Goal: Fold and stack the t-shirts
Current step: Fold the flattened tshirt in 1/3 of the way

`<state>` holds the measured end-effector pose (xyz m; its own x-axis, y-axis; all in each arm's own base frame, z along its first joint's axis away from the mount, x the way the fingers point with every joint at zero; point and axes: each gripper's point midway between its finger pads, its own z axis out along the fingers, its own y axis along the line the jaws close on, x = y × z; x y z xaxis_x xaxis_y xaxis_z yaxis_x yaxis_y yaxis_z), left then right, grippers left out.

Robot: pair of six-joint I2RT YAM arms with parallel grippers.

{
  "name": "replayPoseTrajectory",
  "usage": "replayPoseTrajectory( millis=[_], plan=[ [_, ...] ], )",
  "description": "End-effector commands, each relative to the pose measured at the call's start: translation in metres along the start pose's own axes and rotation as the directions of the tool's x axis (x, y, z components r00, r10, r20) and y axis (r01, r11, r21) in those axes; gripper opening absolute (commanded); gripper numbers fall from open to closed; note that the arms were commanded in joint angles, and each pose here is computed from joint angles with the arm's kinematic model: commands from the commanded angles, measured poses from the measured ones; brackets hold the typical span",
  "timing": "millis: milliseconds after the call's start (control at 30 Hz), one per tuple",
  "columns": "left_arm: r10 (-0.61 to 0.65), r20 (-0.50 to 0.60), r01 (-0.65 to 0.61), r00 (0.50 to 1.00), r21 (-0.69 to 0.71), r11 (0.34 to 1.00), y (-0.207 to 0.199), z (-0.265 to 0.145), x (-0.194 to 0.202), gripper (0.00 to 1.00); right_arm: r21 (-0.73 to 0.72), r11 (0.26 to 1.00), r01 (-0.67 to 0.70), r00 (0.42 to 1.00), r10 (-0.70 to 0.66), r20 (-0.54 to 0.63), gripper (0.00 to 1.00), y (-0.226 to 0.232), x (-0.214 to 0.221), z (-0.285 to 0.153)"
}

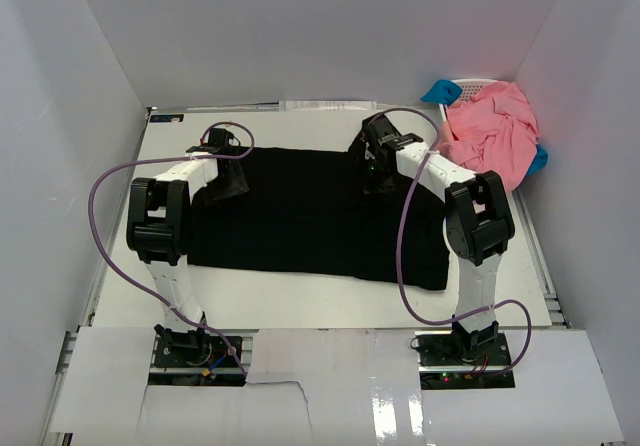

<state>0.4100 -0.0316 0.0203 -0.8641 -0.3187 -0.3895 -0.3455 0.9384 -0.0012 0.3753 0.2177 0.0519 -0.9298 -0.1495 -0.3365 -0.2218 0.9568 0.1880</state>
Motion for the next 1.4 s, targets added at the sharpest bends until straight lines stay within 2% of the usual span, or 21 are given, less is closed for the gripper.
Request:
replayPoseTrajectory(
  millis=[0,400,467,500,533,600,633,733,867,1133,1267,1367],
  plan=[
    [0.027,-0.115,-0.033,0.993,-0.048,0.998,0.013,0.014,0.038,0.77,-0.076,0.997,0.004,0.998,0.001,0.059,0.08,0.021,-0.024,-0.018],
    [0.042,-0.127,-0.048,0.991,-0.043,0.998,0.01,0.017,0.042,0.77,-0.261,0.965,0.037,0.998,-0.022,0.058,0.08,0.054,-0.035,0.012],
    [0.045,-0.127,-0.05,0.991,-0.043,0.998,0.009,0.017,0.042,0.77,-0.278,0.959,0.046,0.997,-0.028,0.069,0.11,0.058,-0.038,0.012],
    [0.045,-0.127,-0.05,0.991,-0.041,0.998,0.009,0.017,0.042,0.77,-0.28,0.959,0.052,0.997,-0.032,0.074,0.15,0.059,-0.04,0.011],
    [0.045,-0.129,-0.051,0.991,-0.042,0.998,0.009,0.017,0.043,0.77,-0.271,0.961,0.061,0.996,-0.04,0.081,0.26,0.057,-0.041,0.012],
    [0.046,-0.128,-0.052,0.991,-0.044,0.998,0.01,0.017,0.043,0.77,-0.248,0.966,0.068,0.995,-0.046,0.092,0.36,0.053,-0.042,0.011],
    [0.048,-0.126,-0.054,0.991,-0.043,0.998,0.009,0.017,0.042,0.77,-0.217,0.973,0.074,0.993,-0.052,0.106,0.48,0.048,-0.044,0.009],
    [0.048,-0.129,-0.054,0.991,-0.044,0.998,0.009,0.017,0.043,0.77,-0.157,0.984,0.089,0.984,-0.063,0.164,0.63,0.039,-0.053,-0.005],
    [0.052,-0.122,-0.058,0.991,-0.044,0.997,0.008,0.016,0.041,0.77,-0.08,0.992,0.097,0.969,-0.076,0.236,0.64,0.027,-0.065,-0.03],
    [0.052,-0.074,-0.056,0.996,-0.044,0.997,0.008,0.002,0.025,0.77,0.121,0.993,-0.006,0.979,-0.019,0.203,0.64,-0.041,-0.053,-0.046],
    [0.058,-0.037,-0.056,0.998,0.061,0.997,-0.016,-0.022,0.009,0.77,0.148,0.986,-0.081,0.984,0.056,0.168,0.63,-0.072,-0.03,-0.047],
    [0.086,-0.029,-0.08,0.996,0.185,0.98,-0.05,-0.051,0.009,0.77,0.073,0.989,-0.126,0.978,0.111,0.175,0.63,-0.082,-0.025,-0.052]
  ],
)
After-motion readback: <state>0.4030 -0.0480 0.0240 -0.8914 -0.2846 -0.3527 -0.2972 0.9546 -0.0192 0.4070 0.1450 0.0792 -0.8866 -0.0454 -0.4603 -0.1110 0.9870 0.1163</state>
